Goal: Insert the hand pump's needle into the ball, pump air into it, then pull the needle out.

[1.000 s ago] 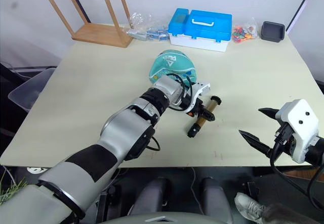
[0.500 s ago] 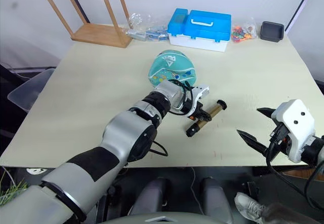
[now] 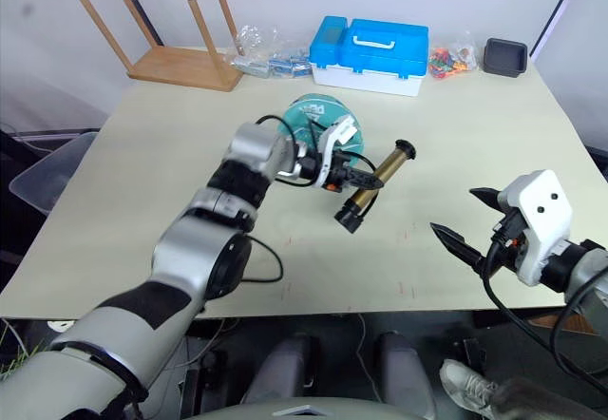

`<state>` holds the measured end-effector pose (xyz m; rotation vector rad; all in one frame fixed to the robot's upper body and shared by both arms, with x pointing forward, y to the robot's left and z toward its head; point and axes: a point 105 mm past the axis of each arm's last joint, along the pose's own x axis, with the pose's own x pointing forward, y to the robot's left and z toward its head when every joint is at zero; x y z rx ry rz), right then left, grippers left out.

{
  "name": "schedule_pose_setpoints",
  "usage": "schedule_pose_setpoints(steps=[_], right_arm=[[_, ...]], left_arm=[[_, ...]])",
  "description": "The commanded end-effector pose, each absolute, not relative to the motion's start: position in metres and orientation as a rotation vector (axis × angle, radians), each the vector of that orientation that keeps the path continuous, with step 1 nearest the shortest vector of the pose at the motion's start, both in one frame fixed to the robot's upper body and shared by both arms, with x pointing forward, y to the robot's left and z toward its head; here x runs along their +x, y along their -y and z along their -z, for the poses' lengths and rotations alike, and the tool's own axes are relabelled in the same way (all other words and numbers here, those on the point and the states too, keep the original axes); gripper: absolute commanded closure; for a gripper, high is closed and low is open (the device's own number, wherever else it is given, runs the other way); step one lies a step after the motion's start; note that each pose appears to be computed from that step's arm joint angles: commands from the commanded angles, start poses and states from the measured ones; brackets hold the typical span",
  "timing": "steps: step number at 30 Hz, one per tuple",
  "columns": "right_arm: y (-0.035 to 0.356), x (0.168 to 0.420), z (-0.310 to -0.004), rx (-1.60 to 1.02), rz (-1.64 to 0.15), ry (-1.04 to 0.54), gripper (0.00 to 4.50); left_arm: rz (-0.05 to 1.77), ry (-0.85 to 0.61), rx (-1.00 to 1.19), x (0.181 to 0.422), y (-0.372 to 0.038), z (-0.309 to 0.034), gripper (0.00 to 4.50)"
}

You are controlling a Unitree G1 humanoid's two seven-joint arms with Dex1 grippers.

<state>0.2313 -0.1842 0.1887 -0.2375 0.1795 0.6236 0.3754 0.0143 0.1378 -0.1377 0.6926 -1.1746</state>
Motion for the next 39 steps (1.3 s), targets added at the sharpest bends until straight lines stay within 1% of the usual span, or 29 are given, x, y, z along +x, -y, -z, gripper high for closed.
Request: schedule_pose_setpoints(steps=[1,3,4,5,7,10,12,18,23,28,39], right_arm=[[0.178,0.242,-0.208,-0.132,-0.620,-0.050,0.00],[0.174,0.246,-0.213,-0.099,-0.638,-0.009,0.00],[0.174,0.248,-0.213,-0.083,-0.631,-0.001,0.00],[0.174,0.250,-0.214,-0.070,-0.630,0.007,0.00],[0.170,0.251,-0.215,-0.027,-0.653,0.006,0.00],[0.161,0.253,-0.214,0.021,-0.693,-0.011,0.00],[0.156,0.256,-0.214,0.040,-0.705,-0.021,0.00],[0.141,0.279,-0.217,0.192,-0.681,-0.036,0.00],[0.127,0.291,-0.223,0.306,-0.693,-0.028,0.00],[0.116,0.300,-0.226,0.347,-0.704,-0.019,0.00],[0.109,0.301,-0.230,0.371,-0.725,0.005,0.00]], left_arm=[[1.178,-0.246,-0.011,0.375,-0.021,-0.158,3.52],[1.105,-0.052,0.074,0.370,-0.027,-0.153,3.52],[1.066,-0.009,0.085,0.370,-0.027,-0.150,3.52],[1.070,0.036,0.101,0.366,-0.024,-0.148,3.52],[1.049,0.092,0.139,0.363,-0.021,-0.140,3.52],[1.089,0.214,0.104,0.353,-0.012,-0.140,3.52],[1.112,0.266,0.088,0.348,-0.007,-0.138,3.52],[1.172,0.393,0.071,0.336,0.001,-0.131,3.52],[1.175,0.435,0.069,0.335,0.001,-0.133,3.52],[1.176,0.443,0.076,0.335,-0.001,-0.133,3.52],[1.169,0.454,0.060,0.337,-0.001,-0.139,3.52]])
